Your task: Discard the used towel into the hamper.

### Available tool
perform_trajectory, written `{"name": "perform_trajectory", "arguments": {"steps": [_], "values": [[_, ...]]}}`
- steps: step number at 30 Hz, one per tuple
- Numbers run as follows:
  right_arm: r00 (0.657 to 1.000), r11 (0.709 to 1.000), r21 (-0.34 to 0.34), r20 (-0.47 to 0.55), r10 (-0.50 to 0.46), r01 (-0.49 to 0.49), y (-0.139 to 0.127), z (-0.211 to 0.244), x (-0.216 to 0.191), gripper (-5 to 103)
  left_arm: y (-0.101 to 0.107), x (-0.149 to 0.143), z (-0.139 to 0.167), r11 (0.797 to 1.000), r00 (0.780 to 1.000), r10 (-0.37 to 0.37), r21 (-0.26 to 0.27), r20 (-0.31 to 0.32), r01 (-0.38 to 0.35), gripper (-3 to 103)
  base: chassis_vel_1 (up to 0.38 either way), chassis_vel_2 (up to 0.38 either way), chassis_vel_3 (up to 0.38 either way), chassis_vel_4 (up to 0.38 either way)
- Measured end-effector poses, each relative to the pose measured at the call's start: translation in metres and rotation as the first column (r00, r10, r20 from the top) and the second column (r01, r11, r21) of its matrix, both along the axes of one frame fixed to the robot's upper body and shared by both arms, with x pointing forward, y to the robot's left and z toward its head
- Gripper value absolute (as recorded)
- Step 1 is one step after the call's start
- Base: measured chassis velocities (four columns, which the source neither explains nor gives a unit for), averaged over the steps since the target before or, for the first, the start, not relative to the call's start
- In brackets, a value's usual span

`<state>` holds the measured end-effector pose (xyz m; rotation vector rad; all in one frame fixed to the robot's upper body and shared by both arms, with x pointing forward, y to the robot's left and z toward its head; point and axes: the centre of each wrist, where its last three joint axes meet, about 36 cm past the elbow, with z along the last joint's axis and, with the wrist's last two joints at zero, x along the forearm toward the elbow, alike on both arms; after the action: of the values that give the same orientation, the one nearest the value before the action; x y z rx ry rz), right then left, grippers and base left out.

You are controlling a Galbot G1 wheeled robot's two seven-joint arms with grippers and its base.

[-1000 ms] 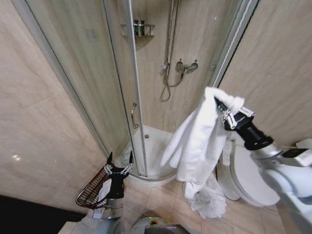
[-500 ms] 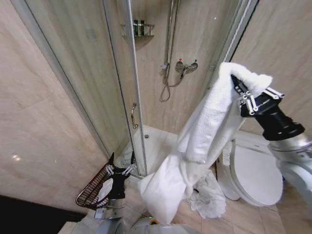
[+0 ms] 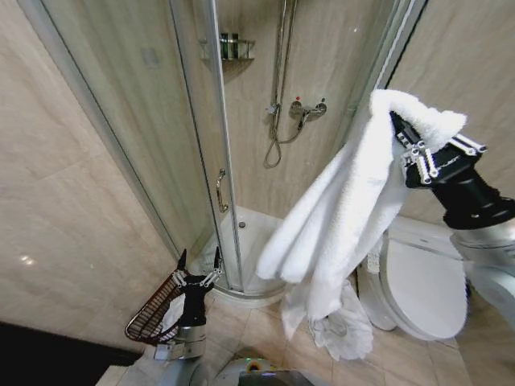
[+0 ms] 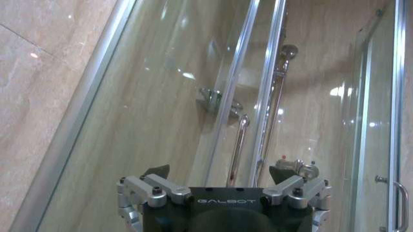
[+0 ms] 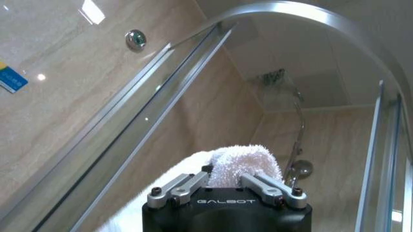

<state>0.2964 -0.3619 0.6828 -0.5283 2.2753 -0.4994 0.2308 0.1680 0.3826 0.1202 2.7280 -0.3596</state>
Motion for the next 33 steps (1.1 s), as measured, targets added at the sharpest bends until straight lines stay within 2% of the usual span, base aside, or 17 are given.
{"name": "perform_trajectory", "arguments": {"steps": [12, 18, 33], "values": [[1.000, 1.000, 0.002, -0.004, -0.008, 0.008, -0.003, 0.000, 0.002, 5, 0.000, 0.001, 0.005, 1.000, 1.000, 0.002, -0.015, 0.026, -0.001, 100, 0.000, 0.000, 0.000, 0.000], [1.000, 1.000, 0.004, -0.011, -0.007, 0.007, -0.003, -0.002, 0.003, 5, 0.009, 0.003, 0.005, 1.000, 0.999, -0.024, 0.016, 0.045, 0.023, 100, 0.000, 0.000, 0.000, 0.000], [1.000, 0.999, 0.047, -0.014, -0.003, 0.004, -0.002, -0.002, 0.004, 5, 0.013, 0.002, 0.004, 0.999, 0.999, -0.031, 0.025, 0.039, 0.030, 100, 0.000, 0.000, 0.000, 0.000]]}}
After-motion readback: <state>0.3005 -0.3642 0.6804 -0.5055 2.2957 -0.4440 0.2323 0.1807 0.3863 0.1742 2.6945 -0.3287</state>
